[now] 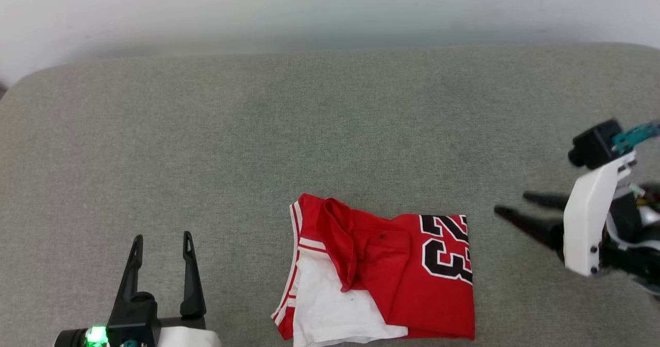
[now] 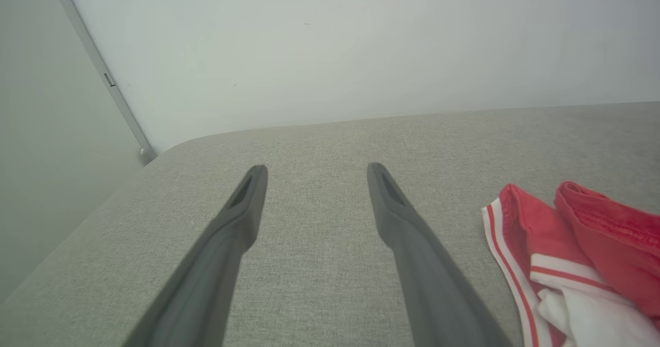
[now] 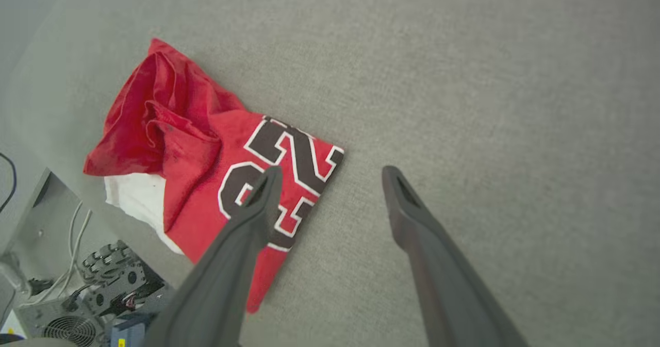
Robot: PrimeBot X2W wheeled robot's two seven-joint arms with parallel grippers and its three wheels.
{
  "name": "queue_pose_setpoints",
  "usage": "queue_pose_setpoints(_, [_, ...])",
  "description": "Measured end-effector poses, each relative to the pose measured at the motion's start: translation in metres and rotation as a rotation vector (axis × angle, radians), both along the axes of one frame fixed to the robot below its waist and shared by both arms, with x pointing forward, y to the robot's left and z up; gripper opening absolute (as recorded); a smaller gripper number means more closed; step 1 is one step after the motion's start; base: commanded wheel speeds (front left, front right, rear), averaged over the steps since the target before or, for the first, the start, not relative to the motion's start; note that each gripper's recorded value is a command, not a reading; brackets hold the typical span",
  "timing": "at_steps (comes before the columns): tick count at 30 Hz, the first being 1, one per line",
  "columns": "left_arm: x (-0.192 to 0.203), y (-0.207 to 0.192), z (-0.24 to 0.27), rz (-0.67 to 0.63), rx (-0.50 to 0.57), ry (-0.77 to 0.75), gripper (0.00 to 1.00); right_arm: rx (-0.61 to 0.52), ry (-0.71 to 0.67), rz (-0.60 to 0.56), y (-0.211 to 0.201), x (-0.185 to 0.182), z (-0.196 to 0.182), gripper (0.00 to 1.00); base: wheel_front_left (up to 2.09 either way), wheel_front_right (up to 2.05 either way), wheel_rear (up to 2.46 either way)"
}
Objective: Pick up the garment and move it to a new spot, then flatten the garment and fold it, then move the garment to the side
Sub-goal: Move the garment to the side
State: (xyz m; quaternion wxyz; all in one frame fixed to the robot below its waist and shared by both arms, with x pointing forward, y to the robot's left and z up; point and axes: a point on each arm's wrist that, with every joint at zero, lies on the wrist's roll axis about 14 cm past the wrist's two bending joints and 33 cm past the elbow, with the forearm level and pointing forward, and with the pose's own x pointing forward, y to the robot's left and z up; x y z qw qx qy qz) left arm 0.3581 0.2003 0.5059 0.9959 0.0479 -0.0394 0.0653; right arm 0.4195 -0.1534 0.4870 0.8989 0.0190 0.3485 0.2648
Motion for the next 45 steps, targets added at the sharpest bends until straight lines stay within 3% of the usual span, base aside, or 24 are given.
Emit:
queue_pose_setpoints(5, [0.006,0.002,-0.002,0.004,0.001,0.006,1.0,0.066,0.249,0.017,0.007,-0.031,-0.043,1.0,0.0,0.0,0.0])
queue_pose_setpoints(13, [0.011,0.006,-0.005,0.016,0.005,0.012,1.0,0.148,0.409,0.028,0.031,-0.052,-0.084,1.0,0.0,0.0,0.0])
queue_pose_setpoints(22, [0.022,0.007,-0.014,0.016,0.01,0.035,1.0,0.244,0.504,0.028,0.064,-0.054,-0.114,1.0,0.0,0.0,0.0])
queue_pose_setpoints(30, [0.024,0.006,-0.019,0.016,0.008,0.052,1.0,0.197,0.535,0.08,0.076,-0.054,-0.131,1.0,0.0,0.0,0.0])
queue_pose_setpoints(31, [0.024,0.007,-0.019,0.017,0.007,0.052,1.0,0.195,0.525,0.08,0.076,-0.053,-0.131,0.0,0.0,0.0,0.0])
queue_pose_setpoints(39, [0.014,0.009,-0.013,0.028,0.004,0.038,1.0,0.171,0.439,0.105,0.08,-0.049,-0.116,0.0,0.0,0.0,0.0])
queue_pose_setpoints(45, [0.005,0.008,-0.004,0.03,0.0,0.013,1.0,0.158,0.257,0.167,0.082,-0.031,-0.068,0.0,0.0,0.0,0.0])
